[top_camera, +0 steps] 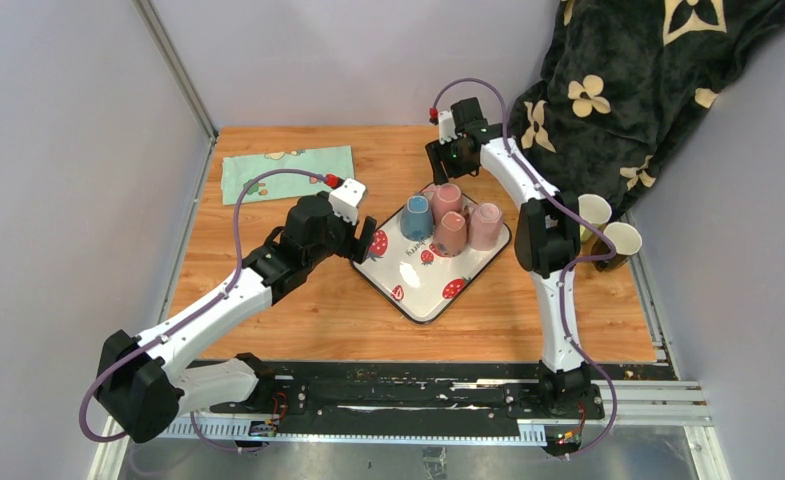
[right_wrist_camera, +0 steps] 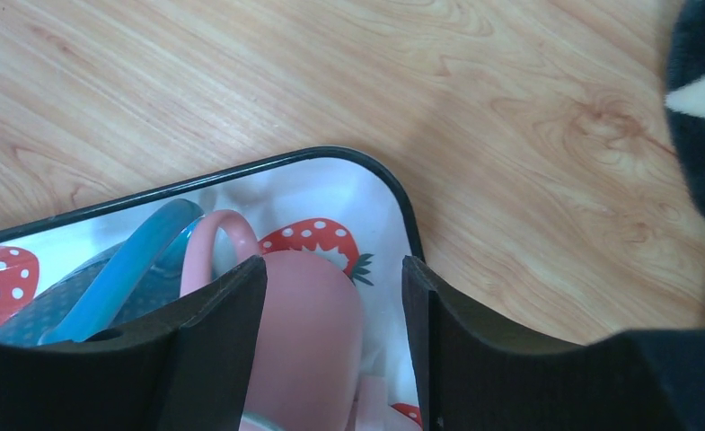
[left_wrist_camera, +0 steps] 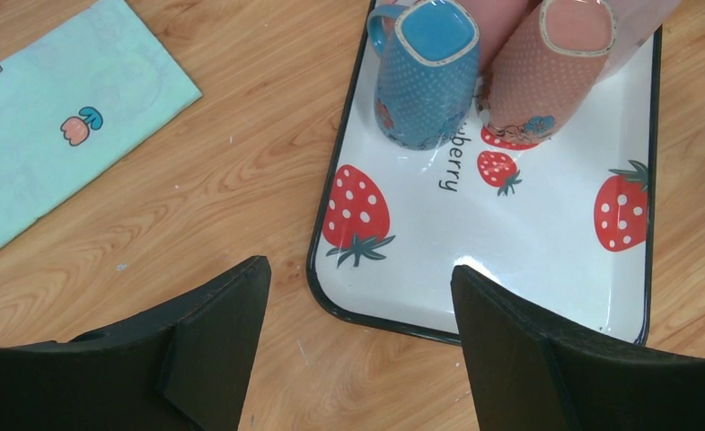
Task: Turn the mug right side up
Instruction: Move the cup to the tray.
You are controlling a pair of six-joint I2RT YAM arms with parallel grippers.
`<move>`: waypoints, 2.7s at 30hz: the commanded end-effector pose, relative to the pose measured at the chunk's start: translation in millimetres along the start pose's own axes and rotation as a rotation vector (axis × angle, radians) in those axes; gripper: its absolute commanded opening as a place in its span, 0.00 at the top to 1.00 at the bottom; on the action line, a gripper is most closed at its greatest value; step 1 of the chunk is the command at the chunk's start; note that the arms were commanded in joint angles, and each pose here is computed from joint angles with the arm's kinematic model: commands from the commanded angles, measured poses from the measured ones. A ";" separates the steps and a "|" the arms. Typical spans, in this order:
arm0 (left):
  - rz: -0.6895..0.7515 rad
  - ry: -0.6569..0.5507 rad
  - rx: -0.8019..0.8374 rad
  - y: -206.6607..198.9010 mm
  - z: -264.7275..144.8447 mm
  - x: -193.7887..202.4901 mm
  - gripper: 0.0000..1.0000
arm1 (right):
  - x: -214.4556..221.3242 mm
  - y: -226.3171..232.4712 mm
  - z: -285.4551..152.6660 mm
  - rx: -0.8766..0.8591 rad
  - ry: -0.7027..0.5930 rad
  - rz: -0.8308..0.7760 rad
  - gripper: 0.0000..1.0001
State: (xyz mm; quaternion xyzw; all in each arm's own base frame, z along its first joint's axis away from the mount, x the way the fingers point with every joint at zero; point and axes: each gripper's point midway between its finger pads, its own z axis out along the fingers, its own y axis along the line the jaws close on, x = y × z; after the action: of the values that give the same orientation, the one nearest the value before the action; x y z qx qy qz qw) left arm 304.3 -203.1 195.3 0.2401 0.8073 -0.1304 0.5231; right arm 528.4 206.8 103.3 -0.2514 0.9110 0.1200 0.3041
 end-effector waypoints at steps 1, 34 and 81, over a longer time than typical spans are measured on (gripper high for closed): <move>0.015 -0.014 0.016 -3.6 0.3 -8.2 0.19 | 23.4 19.8 -5.7 -0.059 0.078 -0.032 0.38; 0.015 0.009 0.032 -6.7 3.2 -3.8 0.19 | 70.1 77.7 -25.7 -0.190 0.206 -0.049 0.39; 0.049 -0.059 0.140 -23.8 -4.7 -20.8 0.18 | 50.5 81.0 -144.2 0.118 -0.092 -0.030 0.40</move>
State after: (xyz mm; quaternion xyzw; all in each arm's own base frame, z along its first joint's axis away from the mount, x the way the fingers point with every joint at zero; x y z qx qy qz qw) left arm 297.7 -212.7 182.6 0.2655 0.8122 -0.1496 0.4974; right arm 390.1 210.1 170.5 -0.2884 0.9022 0.0759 0.3117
